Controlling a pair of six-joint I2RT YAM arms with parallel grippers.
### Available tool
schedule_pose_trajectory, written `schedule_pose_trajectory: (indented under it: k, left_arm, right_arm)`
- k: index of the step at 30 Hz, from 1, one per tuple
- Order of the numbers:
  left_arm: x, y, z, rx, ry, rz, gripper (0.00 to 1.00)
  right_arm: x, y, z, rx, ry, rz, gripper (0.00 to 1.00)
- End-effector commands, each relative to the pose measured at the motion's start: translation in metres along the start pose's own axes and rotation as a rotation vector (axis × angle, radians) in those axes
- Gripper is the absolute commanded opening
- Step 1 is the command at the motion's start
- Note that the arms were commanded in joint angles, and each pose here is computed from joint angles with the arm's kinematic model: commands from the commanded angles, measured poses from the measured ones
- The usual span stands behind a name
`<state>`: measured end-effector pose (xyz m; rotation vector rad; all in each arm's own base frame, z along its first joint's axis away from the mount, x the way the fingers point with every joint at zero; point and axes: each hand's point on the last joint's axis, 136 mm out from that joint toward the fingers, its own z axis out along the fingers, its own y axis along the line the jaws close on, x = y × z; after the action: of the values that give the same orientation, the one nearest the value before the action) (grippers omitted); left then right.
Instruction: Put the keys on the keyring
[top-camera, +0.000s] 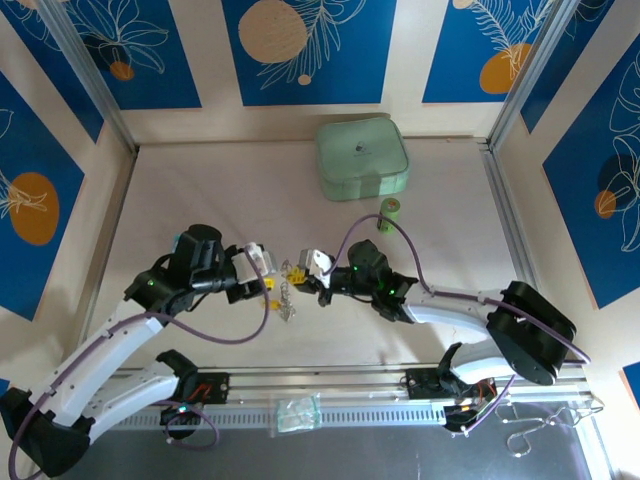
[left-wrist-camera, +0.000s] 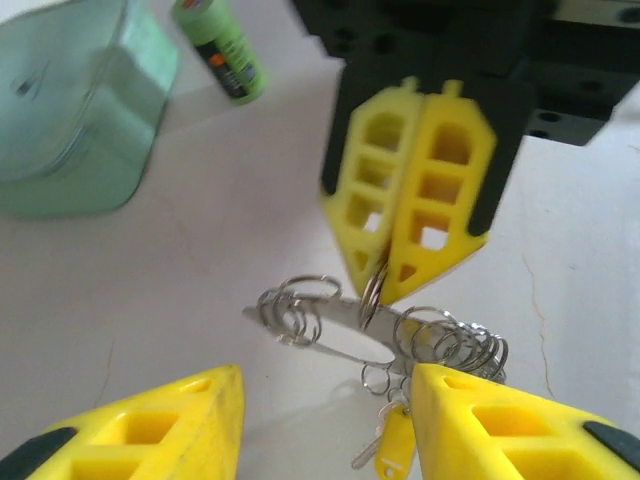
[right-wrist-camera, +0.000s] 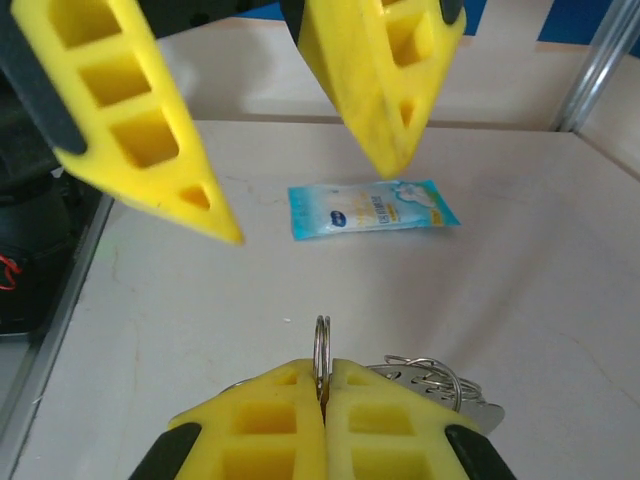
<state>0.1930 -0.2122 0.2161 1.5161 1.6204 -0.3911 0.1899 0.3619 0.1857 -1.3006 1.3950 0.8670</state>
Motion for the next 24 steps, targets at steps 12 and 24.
schedule_pose_trajectory:
  k: [12,24]
  left_arm:
    - [-0.009,-0.020,0.018,0.170,-0.093,0.179,0.28]
    - [-0.012,-0.019,0.017,0.185,-0.075,0.189,0.00]
  right_arm:
    - [-0.036,0.009,-0.005,-0.059,-0.037,-0.060,0.00]
    - [-0.042,0.010,-0.009,-0.055,-0.042,-0.049,0.13]
